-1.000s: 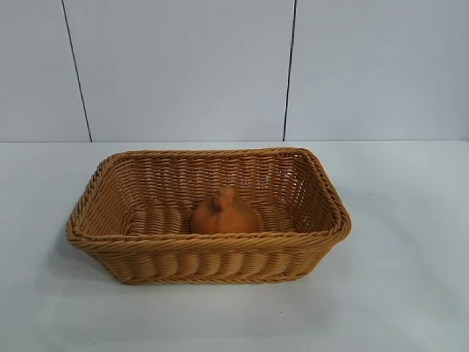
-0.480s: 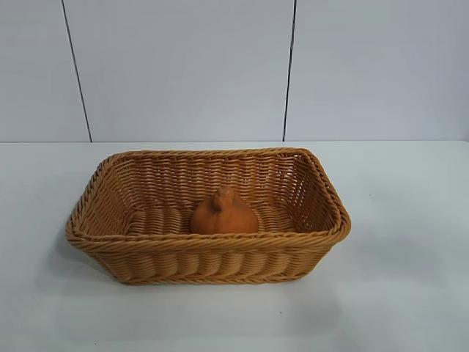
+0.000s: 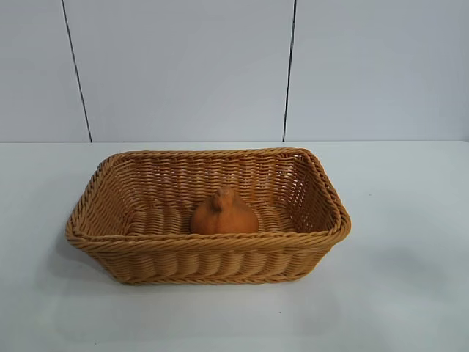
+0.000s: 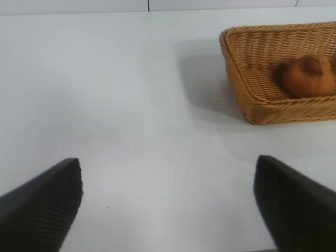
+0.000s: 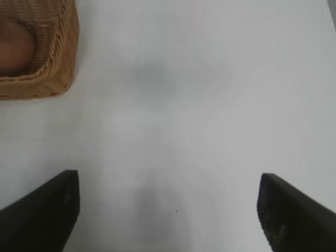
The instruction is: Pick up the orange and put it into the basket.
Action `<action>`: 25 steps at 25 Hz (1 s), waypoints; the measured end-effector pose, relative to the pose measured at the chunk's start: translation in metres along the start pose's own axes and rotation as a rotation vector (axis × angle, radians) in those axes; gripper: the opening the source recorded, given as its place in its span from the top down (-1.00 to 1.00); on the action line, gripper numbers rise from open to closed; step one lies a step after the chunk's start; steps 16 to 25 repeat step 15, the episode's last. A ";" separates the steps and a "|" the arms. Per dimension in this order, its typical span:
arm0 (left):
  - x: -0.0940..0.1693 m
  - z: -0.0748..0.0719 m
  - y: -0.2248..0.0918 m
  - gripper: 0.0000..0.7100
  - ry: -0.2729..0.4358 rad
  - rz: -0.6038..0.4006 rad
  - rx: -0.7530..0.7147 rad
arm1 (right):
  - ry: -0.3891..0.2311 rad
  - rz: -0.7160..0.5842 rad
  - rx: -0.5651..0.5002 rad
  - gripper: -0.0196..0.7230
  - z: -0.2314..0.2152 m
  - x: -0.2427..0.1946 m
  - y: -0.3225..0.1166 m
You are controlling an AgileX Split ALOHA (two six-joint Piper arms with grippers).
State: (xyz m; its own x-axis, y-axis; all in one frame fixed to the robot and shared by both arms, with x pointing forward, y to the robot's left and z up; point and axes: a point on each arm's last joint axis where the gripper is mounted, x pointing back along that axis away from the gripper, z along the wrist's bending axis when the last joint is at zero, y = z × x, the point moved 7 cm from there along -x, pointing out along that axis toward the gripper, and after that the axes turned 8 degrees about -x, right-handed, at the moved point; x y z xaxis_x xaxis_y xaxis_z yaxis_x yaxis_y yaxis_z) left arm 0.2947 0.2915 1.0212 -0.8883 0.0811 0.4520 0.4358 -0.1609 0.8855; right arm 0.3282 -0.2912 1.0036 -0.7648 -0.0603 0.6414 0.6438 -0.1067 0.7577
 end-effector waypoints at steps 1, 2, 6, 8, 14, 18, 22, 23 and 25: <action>0.000 0.000 0.000 -0.78 0.000 0.000 0.000 | 0.004 -0.027 0.000 -0.76 0.000 0.004 0.000; 0.000 0.000 0.000 -0.78 0.000 0.000 0.000 | 0.008 -0.050 0.000 -0.76 0.000 0.007 0.000; 0.000 0.000 0.000 -0.78 0.000 0.000 0.000 | 0.024 -0.156 0.001 -0.76 0.000 0.022 -0.002; 0.000 0.000 0.000 -0.78 0.000 0.001 0.000 | 0.032 -0.216 0.002 -0.76 0.000 0.030 -0.003; 0.000 0.000 0.000 -0.78 0.002 0.001 -0.001 | 0.036 -0.255 -0.003 -0.76 -0.001 0.035 -0.004; 0.000 0.000 0.000 -0.78 0.002 0.001 -0.001 | 0.036 -0.255 -0.003 -0.76 -0.001 0.035 -0.004; 0.000 0.000 0.000 -0.78 0.002 0.001 -0.001 | 0.036 -0.255 -0.003 -0.76 -0.001 0.035 -0.004; 0.000 0.000 0.000 -0.78 0.002 0.001 -0.001 | 0.036 -0.255 -0.003 -0.76 -0.001 0.035 -0.004; 0.000 0.000 0.000 -0.78 0.002 0.001 -0.001 | 0.036 -0.255 -0.003 -0.76 -0.001 0.035 -0.004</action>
